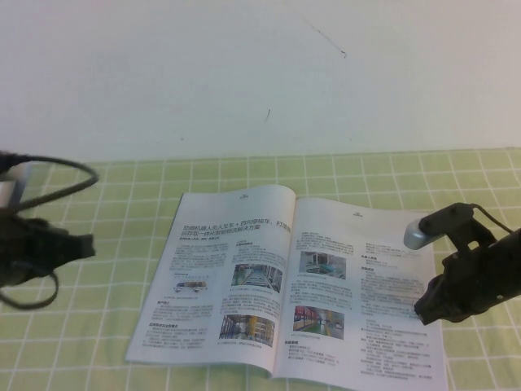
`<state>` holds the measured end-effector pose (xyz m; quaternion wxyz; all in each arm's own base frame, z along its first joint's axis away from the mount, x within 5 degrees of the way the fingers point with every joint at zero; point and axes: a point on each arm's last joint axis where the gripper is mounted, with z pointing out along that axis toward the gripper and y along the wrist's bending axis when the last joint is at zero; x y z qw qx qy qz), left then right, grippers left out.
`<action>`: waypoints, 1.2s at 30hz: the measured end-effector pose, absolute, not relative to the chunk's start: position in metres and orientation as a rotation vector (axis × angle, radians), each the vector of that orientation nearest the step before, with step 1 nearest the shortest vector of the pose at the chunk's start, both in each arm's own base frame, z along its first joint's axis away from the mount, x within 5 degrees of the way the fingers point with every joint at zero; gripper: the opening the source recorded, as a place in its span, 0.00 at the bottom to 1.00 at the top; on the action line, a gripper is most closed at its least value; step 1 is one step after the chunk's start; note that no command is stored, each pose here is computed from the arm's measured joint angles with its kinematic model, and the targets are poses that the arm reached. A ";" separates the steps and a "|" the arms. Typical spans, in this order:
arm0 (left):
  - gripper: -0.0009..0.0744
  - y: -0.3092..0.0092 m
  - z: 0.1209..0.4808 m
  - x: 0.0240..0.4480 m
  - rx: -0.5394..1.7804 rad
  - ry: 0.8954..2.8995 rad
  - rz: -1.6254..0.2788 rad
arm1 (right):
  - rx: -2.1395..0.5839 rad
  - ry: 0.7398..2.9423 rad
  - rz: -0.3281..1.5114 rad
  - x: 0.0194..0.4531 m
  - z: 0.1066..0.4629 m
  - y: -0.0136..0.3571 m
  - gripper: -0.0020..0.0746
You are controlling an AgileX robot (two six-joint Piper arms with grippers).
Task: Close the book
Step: 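Close the open booklet and leave it lying on the table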
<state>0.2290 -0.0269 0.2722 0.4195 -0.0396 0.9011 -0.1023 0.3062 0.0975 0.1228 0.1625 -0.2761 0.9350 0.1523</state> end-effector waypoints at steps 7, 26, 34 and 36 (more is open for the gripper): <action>0.01 -0.063 0.261 0.307 0.122 2.398 -0.260 | -0.787 2.674 0.450 0.307 0.122 0.099 0.02; 0.01 -0.083 0.156 0.414 0.278 2.716 -0.156 | -0.786 2.676 0.453 0.307 0.122 0.099 0.02; 0.01 -0.107 0.154 0.409 0.356 2.711 -0.166 | -0.785 2.676 0.453 0.307 0.122 0.099 0.02; 0.01 -0.122 0.154 0.406 0.410 2.703 -0.172 | -0.785 2.676 0.453 0.307 0.122 0.099 0.02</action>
